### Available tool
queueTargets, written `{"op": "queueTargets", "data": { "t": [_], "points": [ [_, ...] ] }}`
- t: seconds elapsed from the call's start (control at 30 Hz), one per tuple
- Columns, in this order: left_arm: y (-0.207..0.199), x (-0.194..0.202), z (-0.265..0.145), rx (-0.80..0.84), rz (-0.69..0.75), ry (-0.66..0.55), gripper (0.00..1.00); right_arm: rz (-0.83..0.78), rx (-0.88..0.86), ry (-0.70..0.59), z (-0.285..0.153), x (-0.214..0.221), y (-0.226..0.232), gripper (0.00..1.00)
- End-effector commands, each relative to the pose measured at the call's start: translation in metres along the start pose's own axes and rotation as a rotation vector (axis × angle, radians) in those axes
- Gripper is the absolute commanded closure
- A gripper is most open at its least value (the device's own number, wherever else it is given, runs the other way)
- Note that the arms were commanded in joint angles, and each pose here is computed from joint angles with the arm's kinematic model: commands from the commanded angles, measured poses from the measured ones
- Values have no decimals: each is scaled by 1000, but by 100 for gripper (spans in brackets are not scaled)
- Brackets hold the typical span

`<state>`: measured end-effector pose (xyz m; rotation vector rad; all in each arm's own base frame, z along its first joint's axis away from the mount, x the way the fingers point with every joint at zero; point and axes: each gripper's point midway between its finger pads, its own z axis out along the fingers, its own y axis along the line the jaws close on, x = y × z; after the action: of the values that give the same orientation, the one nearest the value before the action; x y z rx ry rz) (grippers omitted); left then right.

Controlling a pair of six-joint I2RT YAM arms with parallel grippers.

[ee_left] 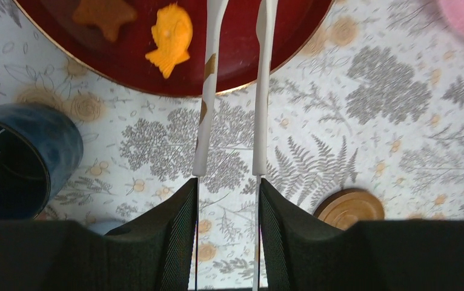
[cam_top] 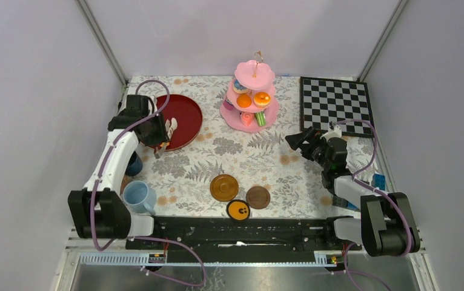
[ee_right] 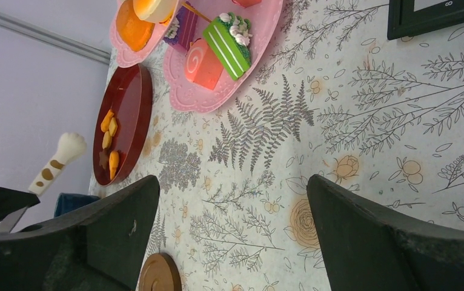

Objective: Serve the afternoon tea
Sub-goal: Pick up the desert from the tray.

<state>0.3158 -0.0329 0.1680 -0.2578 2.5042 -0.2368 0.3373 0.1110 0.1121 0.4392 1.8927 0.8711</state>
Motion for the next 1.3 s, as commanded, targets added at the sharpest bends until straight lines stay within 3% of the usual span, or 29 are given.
{"op": "queueTargets", "data": {
  "t": [0.0, 0.53, 1.27],
  "points": [
    [8, -8, -4, -32, 60, 51, 57, -3, -50, -26, 1, -8, 11, 2],
    [37, -19, 20, -244, 106, 80, 60, 3, -55, -25, 1, -8, 11, 2],
    [43, 10, 49, -249, 105, 173, 58, -1, -58, -29, 0, -9, 12, 2]
  ]
}}
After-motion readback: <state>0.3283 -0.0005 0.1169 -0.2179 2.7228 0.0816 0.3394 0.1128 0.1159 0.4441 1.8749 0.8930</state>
